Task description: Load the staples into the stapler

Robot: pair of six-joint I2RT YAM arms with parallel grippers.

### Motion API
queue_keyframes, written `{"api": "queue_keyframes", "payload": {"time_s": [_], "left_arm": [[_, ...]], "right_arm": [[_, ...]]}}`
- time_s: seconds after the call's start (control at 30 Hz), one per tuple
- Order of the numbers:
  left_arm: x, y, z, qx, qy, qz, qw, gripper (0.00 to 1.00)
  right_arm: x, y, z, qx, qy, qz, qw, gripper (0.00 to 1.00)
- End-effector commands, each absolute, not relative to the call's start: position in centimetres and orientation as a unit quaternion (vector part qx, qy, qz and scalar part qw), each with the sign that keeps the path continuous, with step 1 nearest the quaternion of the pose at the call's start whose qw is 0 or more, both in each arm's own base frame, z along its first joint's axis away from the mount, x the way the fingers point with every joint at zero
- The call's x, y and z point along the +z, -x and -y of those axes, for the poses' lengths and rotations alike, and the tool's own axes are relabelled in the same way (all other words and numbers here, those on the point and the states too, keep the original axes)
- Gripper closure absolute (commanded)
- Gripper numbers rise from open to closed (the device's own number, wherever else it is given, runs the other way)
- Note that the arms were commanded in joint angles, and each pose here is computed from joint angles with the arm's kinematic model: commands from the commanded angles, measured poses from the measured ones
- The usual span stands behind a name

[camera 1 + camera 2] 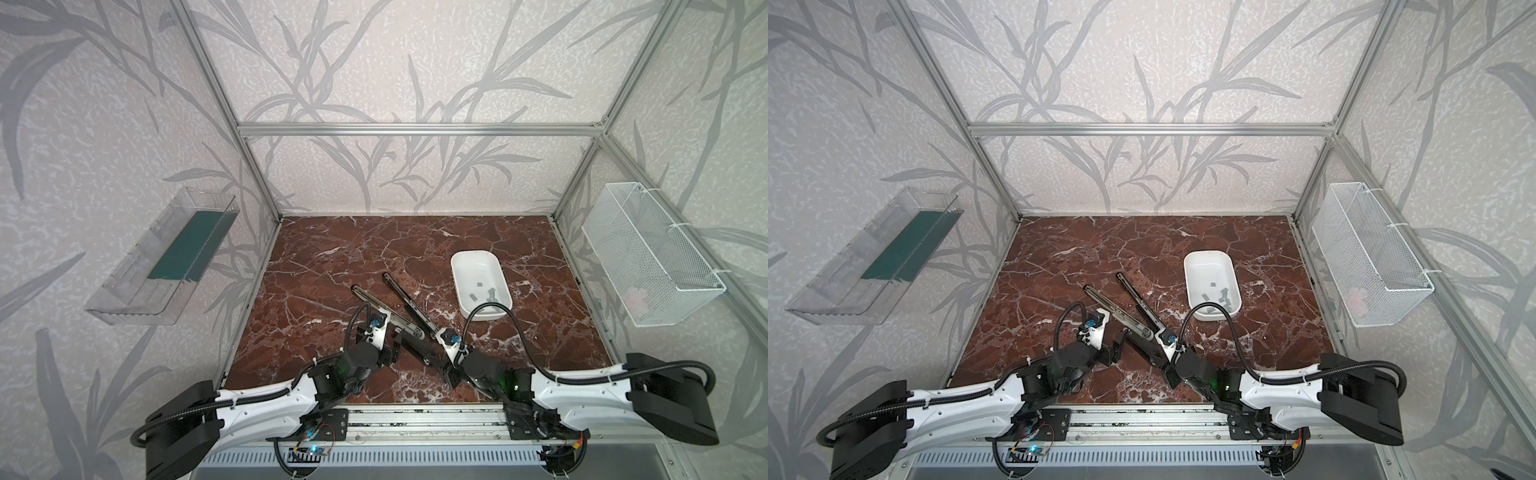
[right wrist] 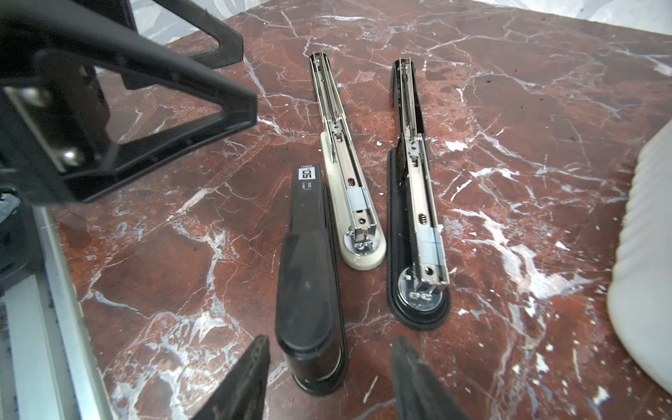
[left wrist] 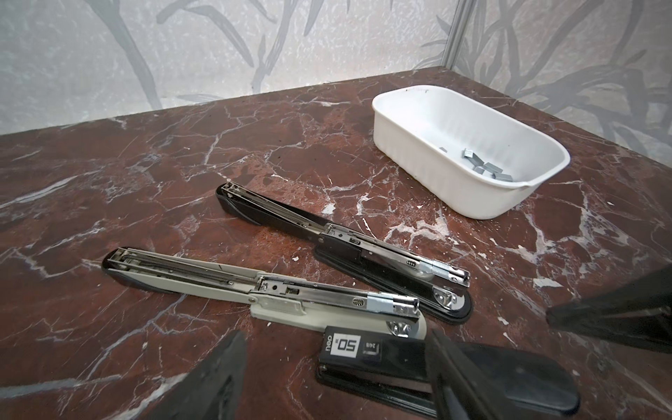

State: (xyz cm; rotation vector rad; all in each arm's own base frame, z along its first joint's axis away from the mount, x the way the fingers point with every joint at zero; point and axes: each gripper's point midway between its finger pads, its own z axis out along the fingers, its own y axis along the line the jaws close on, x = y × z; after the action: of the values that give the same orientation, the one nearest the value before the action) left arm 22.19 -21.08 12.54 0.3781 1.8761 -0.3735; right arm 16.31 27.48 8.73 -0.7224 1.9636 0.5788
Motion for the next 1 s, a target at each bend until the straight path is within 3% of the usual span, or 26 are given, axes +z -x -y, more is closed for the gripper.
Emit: {"api": "queue_keyframes", "payload": {"time_s": [0.0, 0.17, 0.6, 0.97], "left_arm": [[12.2, -22.9, 20.8, -0.144, -0.122, -0.820, 0.541, 0.21], [11.4, -23.2, 21.7, -0.152, -0.097, -0.839, 0.514, 0.24], [9.2, -22.8, 24.4, -0.196, -0.095, -0.859, 0.463, 0.28], [8.0, -22.6, 26.0, -0.224, -0.097, -0.860, 0.448, 0.31]], "right_arm": [[9.7, -16.5, -26.7, 0.219, 0.288, -0.813, 0.456, 0.49], [11.1, -16.9, -27.3, 0.228, 0.270, -0.818, 0.454, 0.62], [9.5, -17.3, -29.7, 0.245, 0.267, -0.841, 0.401, 0.64], [6.8, -17.1, -29.8, 0.233, 0.268, -0.857, 0.373, 0.76]]}}
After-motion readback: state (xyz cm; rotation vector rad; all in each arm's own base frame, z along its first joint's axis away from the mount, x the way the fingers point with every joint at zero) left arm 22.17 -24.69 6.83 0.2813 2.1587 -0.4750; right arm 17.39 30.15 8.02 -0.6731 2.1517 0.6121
